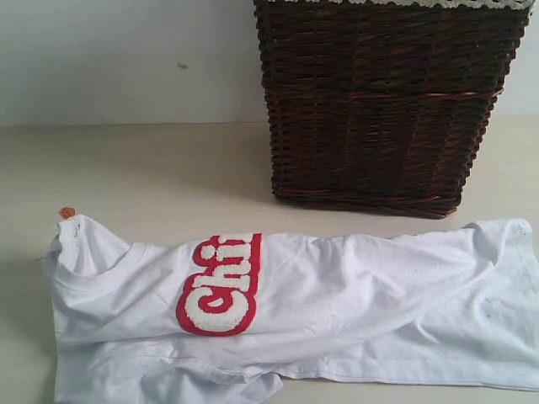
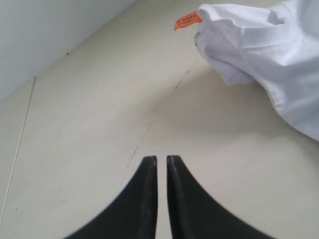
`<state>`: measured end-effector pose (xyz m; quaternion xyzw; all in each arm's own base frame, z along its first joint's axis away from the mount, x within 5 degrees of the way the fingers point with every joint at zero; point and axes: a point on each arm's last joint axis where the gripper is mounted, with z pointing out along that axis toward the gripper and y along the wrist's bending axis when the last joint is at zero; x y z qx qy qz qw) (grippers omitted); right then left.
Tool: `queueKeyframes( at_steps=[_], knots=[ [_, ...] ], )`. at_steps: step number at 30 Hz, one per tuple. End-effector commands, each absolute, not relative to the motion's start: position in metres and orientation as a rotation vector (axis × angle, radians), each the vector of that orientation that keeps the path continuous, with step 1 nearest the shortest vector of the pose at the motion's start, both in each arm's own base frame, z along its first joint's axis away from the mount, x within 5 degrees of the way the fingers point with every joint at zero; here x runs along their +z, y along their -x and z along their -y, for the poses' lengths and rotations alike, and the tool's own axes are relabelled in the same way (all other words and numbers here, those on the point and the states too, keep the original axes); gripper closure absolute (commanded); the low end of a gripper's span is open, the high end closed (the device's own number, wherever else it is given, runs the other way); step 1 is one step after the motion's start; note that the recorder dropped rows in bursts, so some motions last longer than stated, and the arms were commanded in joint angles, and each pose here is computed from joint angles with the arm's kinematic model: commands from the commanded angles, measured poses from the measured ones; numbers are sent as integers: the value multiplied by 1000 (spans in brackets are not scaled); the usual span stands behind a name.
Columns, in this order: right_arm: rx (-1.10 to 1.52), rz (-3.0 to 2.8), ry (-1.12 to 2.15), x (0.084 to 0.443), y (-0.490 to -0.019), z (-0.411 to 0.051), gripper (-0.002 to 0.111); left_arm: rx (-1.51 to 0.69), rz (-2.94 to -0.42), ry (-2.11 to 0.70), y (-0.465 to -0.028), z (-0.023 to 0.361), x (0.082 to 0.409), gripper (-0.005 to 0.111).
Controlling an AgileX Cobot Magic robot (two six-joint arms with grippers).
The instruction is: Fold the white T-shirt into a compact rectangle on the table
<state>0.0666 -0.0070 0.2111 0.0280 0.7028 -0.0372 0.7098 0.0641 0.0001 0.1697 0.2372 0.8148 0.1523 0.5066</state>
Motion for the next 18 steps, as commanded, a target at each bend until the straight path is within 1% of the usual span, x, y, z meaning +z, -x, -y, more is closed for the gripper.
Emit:
queueKeyframes(
  at_steps=[1, 11, 16, 18],
  knots=[
    [-49, -1569, 22, 208, -64, 1, 86, 358, -1958, -554, -64, 0, 171, 97],
    [-35, -1569, 8, 208, -64, 1, 87, 357, -1960, -555, -64, 0, 171, 97],
    [141, -1641, -69, 202, -63, -5, 87, 357, -1960, -555, -64, 0, 171, 97],
    [154, -1731, -63, 193, -62, -6, 87, 357, -1960, -555, -64, 0, 171, 97]
  ],
)
